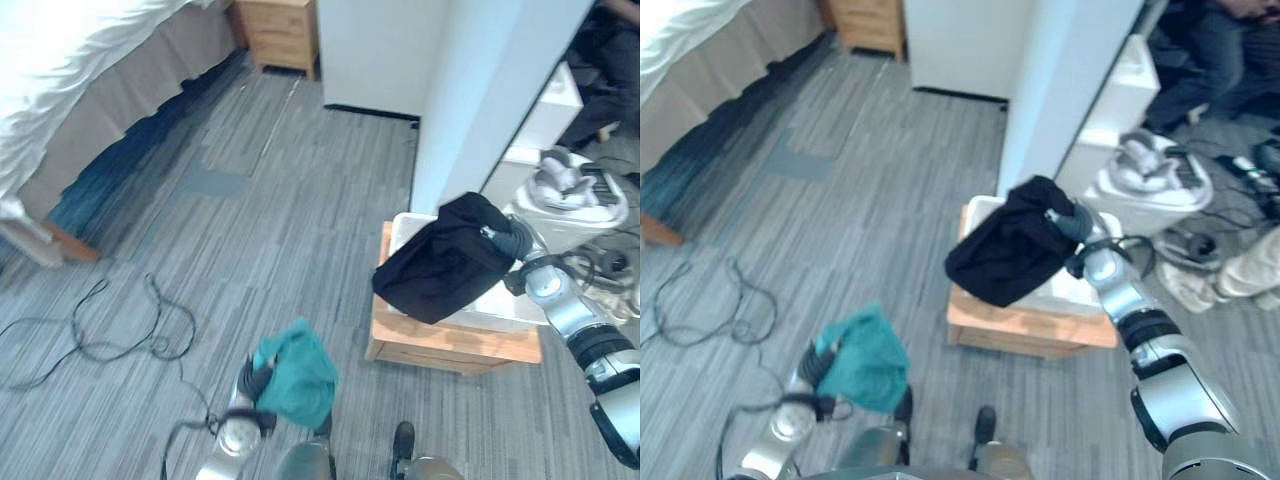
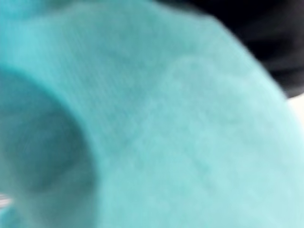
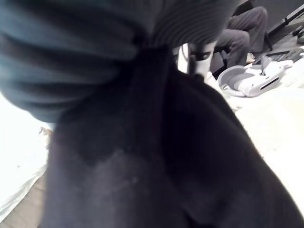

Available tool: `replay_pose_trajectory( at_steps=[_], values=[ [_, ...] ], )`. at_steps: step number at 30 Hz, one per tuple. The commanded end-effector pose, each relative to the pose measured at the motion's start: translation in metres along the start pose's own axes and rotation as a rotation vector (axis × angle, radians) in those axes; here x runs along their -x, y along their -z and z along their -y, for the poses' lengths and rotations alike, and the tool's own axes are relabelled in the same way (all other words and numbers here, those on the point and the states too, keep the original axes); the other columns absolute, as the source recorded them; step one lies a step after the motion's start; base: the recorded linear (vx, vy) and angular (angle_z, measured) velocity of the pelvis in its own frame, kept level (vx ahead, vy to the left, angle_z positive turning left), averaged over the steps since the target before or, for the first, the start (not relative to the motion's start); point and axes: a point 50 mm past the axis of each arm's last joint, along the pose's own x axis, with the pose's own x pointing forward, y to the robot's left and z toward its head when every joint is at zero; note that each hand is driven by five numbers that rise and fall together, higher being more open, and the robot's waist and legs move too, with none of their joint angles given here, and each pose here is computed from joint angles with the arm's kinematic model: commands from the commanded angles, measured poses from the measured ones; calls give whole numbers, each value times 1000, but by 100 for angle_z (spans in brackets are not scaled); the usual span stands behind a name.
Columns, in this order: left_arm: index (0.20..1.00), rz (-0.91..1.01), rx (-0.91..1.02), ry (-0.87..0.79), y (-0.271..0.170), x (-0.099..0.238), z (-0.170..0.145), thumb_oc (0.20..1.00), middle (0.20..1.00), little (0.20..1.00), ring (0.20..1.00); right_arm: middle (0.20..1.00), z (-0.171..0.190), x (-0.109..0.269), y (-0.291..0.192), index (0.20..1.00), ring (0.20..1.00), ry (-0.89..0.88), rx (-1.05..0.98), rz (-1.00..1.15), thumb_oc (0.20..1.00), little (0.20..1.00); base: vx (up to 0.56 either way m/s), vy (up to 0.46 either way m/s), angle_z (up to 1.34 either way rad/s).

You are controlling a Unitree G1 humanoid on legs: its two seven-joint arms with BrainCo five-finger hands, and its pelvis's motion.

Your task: Tidy up the quilt and then pick up the clothes from the bed and put them into the laundry hamper.

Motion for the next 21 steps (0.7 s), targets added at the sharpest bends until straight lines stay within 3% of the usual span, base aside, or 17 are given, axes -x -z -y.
replay_pose_trajectory(
  at_steps=[1,5,9,10,15,18,21],
  values=[
    [200,380,134,-8,-72,-19,-21,200,200,200,200,1000,48,-10,6,1000,1000,163,139,-49,1000,1000,9,23,6],
    [200,627,108,60,-126,-12,-30,200,200,200,200,1000,24,6,44,1000,1000,89,234,-173,1000,1000,28,17,-4],
    [200,775,-60,68,-160,-17,-27,200,200,200,200,1000,6,36,78,1000,1000,2,391,-195,1000,1000,64,-5,-20],
    [200,790,-123,46,-164,-22,-25,200,200,200,200,1000,-1,53,89,1000,1000,-37,469,-166,1000,1000,65,-7,-54],
    [200,750,-213,11,-161,-39,-15,200,200,200,200,1000,-6,89,109,1000,1000,-64,462,-174,1000,1000,52,5,-53],
    [200,730,-585,-27,-169,-75,-9,200,200,200,200,1000,-21,131,139,1000,1000,-156,440,-259,1000,1000,12,5,-39],
    [200,722,-779,-97,-181,-99,-9,200,200,200,200,1000,-35,164,163,1000,1000,-215,416,-369,1000,1000,-29,-20,-31]
  ],
)
